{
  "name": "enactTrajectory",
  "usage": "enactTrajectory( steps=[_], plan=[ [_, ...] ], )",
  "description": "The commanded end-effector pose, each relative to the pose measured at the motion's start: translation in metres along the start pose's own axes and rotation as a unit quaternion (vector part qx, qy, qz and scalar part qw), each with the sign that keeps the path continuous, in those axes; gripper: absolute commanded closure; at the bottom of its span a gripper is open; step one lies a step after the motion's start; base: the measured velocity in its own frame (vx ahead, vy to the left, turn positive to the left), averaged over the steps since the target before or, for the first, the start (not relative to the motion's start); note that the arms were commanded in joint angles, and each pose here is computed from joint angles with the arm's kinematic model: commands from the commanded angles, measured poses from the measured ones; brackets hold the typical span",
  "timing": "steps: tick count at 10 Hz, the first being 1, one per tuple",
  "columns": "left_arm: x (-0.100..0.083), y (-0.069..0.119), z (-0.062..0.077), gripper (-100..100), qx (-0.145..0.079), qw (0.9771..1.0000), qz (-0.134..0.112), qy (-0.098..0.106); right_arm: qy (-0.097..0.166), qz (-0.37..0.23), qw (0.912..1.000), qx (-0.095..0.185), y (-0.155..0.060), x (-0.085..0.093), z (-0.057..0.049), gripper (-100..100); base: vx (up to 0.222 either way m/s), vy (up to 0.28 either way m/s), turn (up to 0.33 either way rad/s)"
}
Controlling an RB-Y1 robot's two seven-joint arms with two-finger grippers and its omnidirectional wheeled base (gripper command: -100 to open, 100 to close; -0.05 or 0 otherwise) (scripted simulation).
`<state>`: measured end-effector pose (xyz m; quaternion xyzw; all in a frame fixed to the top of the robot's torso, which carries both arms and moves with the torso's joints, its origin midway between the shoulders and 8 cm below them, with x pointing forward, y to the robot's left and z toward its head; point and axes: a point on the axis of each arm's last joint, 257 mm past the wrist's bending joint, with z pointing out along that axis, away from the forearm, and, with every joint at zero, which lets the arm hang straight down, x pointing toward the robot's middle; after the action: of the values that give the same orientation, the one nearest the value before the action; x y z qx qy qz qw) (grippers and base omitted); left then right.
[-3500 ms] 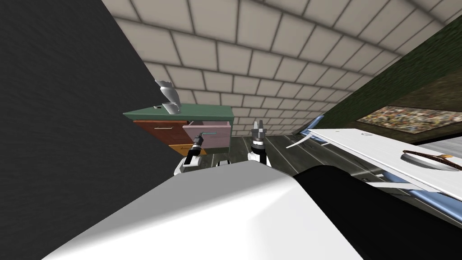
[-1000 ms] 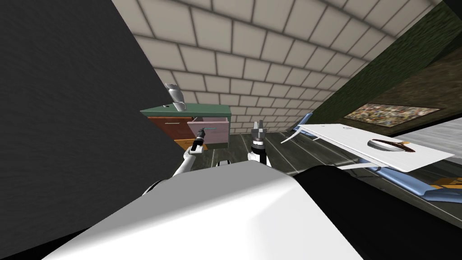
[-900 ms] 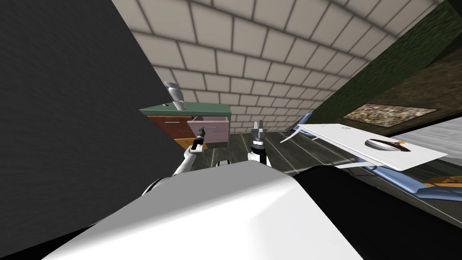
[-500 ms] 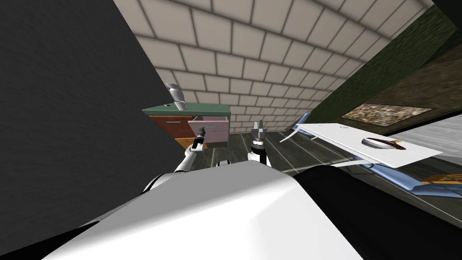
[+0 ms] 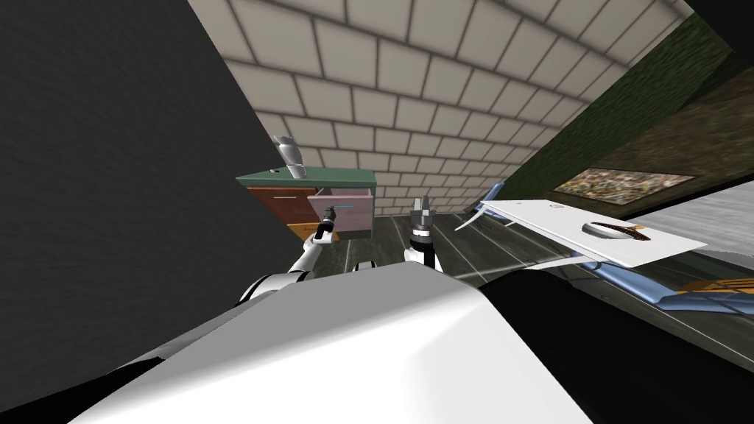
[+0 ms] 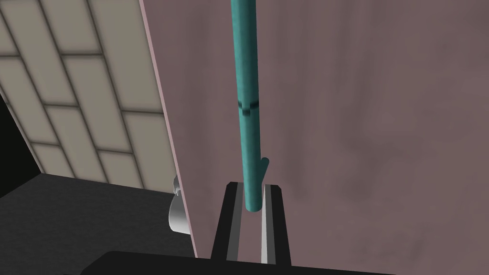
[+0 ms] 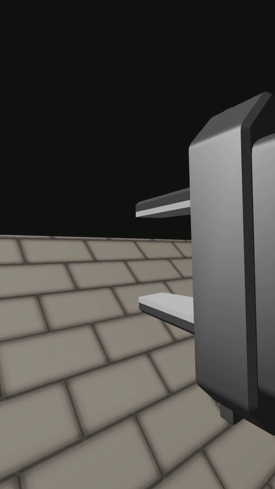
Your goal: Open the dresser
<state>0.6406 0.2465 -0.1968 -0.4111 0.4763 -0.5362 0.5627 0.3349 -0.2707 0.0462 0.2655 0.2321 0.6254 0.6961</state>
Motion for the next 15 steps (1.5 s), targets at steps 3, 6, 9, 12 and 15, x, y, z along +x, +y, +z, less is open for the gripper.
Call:
enactTrajectory(
  steps=[3, 6, 9, 12, 15],
  plan=[
    [0.000, 0.016, 0.008, 100, -0.022, 0.9998, 0.000, -0.002, 0.000, 0.000, 1.0000, 0.000, 0.000, 0.000, 0.000, 0, -0.022, 0.000, 0.002],
    [0.002, 0.007, 0.026, 100, -0.018, 0.9998, -0.003, -0.004, 0.000, 0.000, 1.0000, 0.000, 0.000, 0.000, 0.000, 0, -0.101, 0.004, -0.013],
    [0.000, -0.010, 0.043, -100, -0.013, 0.9999, -0.003, -0.004, 0.000, 0.000, 1.0000, 0.000, 0.000, 0.000, 0.000, 0, -0.039, 0.001, 0.003],
    [-0.001, -0.024, 0.058, -100, -0.012, 0.9999, -0.003, -0.003, 0.000, 0.000, 1.0000, 0.000, 0.000, 0.000, 0.000, 0, -0.030, -0.003, 0.004],
    [-0.003, -0.038, 0.071, -100, -0.012, 0.9999, -0.003, -0.003, 0.000, 0.000, 1.0000, 0.000, 0.000, 0.000, 0.000, 0, -0.038, 0.001, 0.003]
  ],
)
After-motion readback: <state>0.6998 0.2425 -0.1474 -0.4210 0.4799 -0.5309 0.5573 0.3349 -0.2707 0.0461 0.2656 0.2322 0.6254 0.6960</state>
